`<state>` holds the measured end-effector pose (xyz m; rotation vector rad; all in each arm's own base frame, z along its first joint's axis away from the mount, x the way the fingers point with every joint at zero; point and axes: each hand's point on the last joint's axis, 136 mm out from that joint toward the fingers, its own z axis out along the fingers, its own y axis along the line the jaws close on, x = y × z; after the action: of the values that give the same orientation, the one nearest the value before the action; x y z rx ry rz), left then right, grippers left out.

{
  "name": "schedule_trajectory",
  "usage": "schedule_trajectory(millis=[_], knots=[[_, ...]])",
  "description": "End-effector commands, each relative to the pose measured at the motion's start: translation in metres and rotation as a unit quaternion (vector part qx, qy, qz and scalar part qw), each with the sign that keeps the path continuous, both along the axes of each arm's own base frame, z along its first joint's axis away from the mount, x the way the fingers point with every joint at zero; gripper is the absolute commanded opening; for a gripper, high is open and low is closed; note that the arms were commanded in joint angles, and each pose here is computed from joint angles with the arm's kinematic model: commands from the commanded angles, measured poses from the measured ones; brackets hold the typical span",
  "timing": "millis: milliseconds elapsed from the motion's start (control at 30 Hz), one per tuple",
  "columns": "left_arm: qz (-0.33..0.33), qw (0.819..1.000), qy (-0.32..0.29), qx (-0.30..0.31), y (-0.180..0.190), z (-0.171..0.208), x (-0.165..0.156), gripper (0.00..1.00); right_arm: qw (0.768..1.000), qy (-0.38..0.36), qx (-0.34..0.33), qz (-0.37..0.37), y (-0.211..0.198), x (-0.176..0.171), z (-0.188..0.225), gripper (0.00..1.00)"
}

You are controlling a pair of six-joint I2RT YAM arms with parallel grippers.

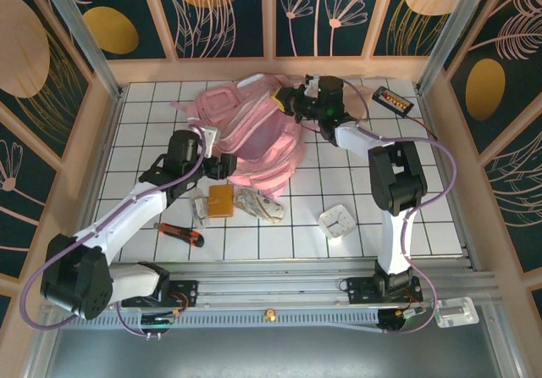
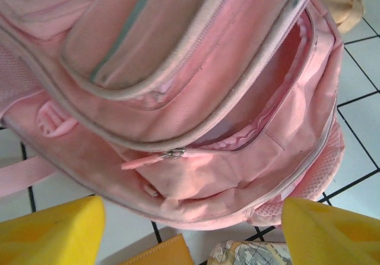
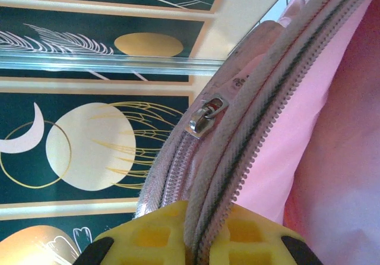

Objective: Pack the student bag

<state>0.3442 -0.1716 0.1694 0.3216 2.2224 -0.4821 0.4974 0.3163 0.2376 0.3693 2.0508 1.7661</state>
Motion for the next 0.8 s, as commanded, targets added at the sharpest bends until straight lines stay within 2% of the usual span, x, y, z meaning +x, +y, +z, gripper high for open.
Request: schedule_trajectory(millis=[0,200,500,767], knots=[[-0.023,0.999,-0.017,-0.016,-0.004,0.0,0.01,0.74,0.993,-0.112,0.046,0.007,0.005,-0.006,0.095,0.0],[-0.021,0.998,0.018,-0.054,0.009,-0.018,0.025,0.72,0.992,-0.12,0.041,0.015,0.013,-0.005,0.112,0.0],[-0.074,0.983,0.057,-0.157,-0.004,-0.027,0.044,0.68,0.993,-0.11,0.045,0.026,0.024,-0.007,0.11,0.0],[-0.06,0.986,0.056,-0.146,0.008,-0.042,0.06,0.69,0.993,-0.109,0.046,0.028,0.025,-0.007,0.111,0.0]])
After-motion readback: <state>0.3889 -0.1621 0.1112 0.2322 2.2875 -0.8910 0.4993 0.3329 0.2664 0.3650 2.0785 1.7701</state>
